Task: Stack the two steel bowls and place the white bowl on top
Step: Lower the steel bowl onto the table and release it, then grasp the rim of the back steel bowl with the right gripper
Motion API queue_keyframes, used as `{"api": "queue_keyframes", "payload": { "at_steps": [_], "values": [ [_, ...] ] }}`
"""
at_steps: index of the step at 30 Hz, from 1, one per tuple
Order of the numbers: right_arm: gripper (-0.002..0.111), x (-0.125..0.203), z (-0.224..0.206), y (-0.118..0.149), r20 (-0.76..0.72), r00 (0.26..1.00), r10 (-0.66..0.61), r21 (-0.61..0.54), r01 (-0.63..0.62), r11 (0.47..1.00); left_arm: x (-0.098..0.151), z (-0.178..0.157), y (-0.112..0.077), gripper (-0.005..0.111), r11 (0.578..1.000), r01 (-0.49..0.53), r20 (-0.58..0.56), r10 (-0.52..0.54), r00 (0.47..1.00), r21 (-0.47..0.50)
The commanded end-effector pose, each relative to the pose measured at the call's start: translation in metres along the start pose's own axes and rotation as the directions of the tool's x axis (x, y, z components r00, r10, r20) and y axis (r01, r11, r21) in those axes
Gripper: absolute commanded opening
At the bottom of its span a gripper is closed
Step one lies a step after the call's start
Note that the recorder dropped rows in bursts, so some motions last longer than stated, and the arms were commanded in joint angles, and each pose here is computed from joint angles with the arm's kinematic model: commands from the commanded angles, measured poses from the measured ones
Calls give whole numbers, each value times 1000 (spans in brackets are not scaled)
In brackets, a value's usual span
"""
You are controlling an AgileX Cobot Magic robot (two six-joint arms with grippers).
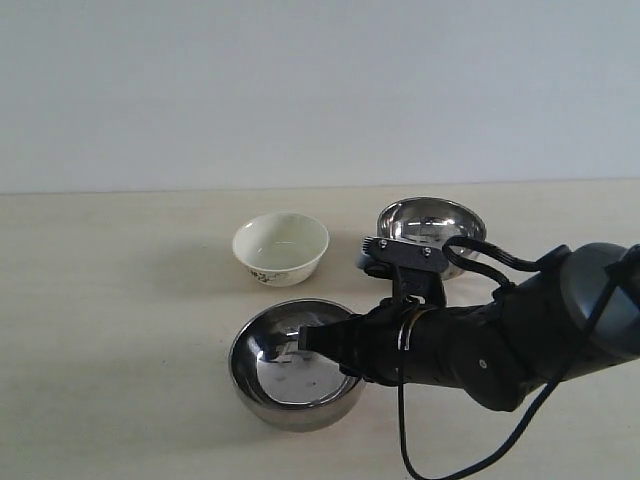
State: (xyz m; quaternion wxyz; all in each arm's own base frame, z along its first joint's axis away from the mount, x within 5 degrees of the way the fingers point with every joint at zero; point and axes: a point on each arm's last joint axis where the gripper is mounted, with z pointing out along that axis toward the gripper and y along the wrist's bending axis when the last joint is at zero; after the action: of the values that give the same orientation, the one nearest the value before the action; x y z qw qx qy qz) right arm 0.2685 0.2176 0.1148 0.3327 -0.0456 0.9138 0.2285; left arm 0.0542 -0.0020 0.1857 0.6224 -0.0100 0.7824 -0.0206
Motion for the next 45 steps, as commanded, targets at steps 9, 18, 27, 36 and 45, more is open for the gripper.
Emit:
{"api": "queue_keyframes", "payload": {
  "at_steps": [9, 18, 27, 36, 45],
  "values": [
    [57, -2, 1, 2, 12, 1000, -19, -10, 19, 1000, 0, 0, 0, 4, 1000, 4, 7, -4, 1000, 5],
    [62, -34, -27, -1, 105, 994, -18, -17, 20, 1000, 0, 0, 0, 4, 1000, 4, 7, -4, 1000, 5],
    [62, -84, -76, -66, 178, 978, 105, 142, -131, 981, 0, 0, 0, 4, 1000, 4, 7, -4, 1000, 5],
    [62, -94, -56, -119, 295, 940, 174, 200, -239, 950, 0, 0, 0, 4, 1000, 4, 7, -4, 1000, 5],
    [62, -108, -6, -130, 238, 952, 193, 225, -248, 942, 0, 0, 0, 4, 1000, 4, 7, -4, 1000, 5]
  ]
}}
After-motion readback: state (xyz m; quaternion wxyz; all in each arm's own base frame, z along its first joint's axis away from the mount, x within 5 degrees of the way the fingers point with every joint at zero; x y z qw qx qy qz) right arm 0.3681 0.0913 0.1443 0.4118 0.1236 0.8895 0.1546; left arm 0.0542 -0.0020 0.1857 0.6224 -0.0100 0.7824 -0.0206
